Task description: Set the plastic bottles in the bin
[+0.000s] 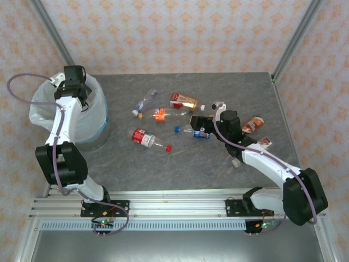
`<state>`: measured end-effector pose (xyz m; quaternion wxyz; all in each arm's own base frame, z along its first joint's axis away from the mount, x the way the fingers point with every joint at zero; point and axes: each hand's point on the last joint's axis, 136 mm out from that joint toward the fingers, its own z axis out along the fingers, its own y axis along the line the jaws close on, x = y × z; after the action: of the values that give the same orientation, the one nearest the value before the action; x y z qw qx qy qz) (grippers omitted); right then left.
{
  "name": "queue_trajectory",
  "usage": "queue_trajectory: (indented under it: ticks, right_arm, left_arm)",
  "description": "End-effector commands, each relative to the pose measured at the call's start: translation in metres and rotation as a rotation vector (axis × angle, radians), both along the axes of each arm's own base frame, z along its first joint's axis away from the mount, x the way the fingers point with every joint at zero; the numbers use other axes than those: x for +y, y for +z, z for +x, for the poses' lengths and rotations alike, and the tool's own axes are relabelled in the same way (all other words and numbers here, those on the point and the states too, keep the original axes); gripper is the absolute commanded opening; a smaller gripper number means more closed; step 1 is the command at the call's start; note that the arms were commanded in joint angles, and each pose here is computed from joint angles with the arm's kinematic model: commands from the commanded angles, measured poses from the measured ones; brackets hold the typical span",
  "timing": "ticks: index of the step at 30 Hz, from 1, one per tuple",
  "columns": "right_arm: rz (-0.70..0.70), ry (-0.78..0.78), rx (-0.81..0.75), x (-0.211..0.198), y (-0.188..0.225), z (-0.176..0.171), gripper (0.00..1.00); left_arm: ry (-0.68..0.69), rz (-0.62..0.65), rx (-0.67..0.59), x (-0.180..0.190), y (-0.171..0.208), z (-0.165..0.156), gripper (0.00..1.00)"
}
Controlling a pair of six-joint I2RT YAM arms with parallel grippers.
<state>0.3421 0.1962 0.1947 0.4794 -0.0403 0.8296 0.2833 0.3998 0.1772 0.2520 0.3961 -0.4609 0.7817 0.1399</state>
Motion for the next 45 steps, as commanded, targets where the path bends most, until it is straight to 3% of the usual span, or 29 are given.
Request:
queue_trajectory:
  ticks: [1,10,18,22,27,33,41,45]
  right_arm:
    - [-0.009,-0.052,-0.003,-0.008,-0.001,0.002,0.99]
    - [-0.057,-0.159,-0.006,-0.031,-0.002,0.003,0.99]
    - [-0.093,-0.447,0.155,-0.117,-0.021,-0.008,0.99]
    - [-0.139,-0.62,0.219,-0.161,-0.032,-0.026,0.99]
    - [-0.1,-0.773,0.323,-0.193,-0.05,-0.056,0.99]
    - [-0.104,-0.804,0.445,-0.198,-0.062,-0.09,1.0]
    - [-0.022,-0.858,0.563,-0.195,-0.083,-0.114,1.0]
    - [0.01,-0.971,0.614,-0.205,-0.103,-0.125,0.99]
  left_arm:
    - [-0.007,0.031,-0.033,-0.001,0.028,-0.009,0.88]
    - [-0.027,0.032,-0.091,-0.008,0.053,-0.02,1.0]
    - [-0.225,-0.023,-0.295,-0.051,0.1,-0.026,1.0]
    - [-0.319,-0.072,-0.373,-0.078,0.112,-0.028,1.0]
    - [-0.454,-0.125,-0.439,-0.112,0.115,-0.029,1.0]
    - [-0.682,-0.214,-0.518,-0.161,0.119,-0.026,1.0]
    - [-0.915,-0.201,-0.502,-0.221,0.118,-0.035,1.0]
    - [-0.982,-0.206,-0.516,-0.238,0.116,-0.038,1.0]
